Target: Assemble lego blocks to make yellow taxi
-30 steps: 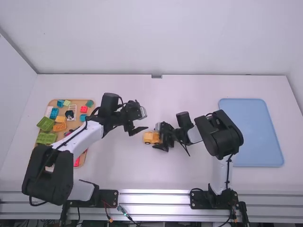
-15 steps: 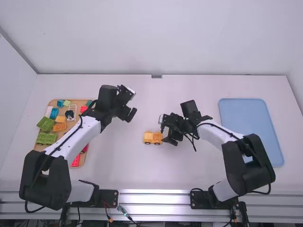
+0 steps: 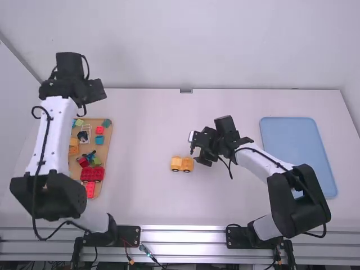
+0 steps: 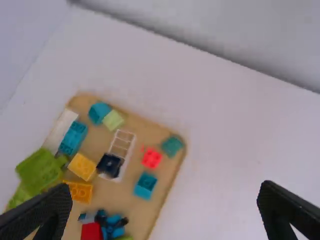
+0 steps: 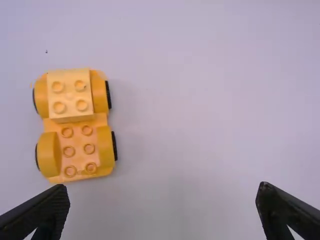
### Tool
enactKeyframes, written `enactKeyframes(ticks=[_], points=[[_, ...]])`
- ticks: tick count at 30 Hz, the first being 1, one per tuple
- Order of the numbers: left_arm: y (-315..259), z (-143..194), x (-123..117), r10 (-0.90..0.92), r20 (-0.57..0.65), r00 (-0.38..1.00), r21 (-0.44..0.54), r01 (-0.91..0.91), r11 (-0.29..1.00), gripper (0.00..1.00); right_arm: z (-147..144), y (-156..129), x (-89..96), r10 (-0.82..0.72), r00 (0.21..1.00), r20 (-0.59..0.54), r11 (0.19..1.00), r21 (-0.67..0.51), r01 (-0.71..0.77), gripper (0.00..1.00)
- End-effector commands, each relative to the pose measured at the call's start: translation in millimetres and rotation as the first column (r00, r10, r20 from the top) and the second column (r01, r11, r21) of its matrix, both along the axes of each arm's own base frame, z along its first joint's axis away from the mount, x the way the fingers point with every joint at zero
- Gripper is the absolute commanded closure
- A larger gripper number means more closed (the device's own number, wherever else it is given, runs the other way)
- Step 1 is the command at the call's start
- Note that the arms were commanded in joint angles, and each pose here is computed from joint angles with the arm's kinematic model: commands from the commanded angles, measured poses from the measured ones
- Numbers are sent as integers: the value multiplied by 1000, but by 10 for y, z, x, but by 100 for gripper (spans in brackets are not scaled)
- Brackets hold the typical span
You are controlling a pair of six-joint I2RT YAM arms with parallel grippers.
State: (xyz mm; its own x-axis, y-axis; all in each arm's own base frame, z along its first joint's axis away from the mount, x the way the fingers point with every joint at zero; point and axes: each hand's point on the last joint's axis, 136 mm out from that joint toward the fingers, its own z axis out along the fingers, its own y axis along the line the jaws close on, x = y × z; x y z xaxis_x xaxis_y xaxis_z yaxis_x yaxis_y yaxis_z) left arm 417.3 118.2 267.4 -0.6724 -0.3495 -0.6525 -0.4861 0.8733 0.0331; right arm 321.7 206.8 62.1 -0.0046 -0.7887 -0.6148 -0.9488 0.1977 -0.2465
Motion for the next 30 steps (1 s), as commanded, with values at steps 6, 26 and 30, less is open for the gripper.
enactKeyframes(ticks=[6,26,30], points=[[770,-738,34,319,-217,923,-261,-370,892,1,122,-19,177,-92,995,34,996,15,92,1],[1286,-2106,-143,497,-398,771,-289,-620,730,1,166,-3,231,-130,991,32,991,45,128,1],[1402,-2243,-280,555,-409,724,-315,-683,659,0,171,-1,237,-127,991,37,991,46,126,1]])
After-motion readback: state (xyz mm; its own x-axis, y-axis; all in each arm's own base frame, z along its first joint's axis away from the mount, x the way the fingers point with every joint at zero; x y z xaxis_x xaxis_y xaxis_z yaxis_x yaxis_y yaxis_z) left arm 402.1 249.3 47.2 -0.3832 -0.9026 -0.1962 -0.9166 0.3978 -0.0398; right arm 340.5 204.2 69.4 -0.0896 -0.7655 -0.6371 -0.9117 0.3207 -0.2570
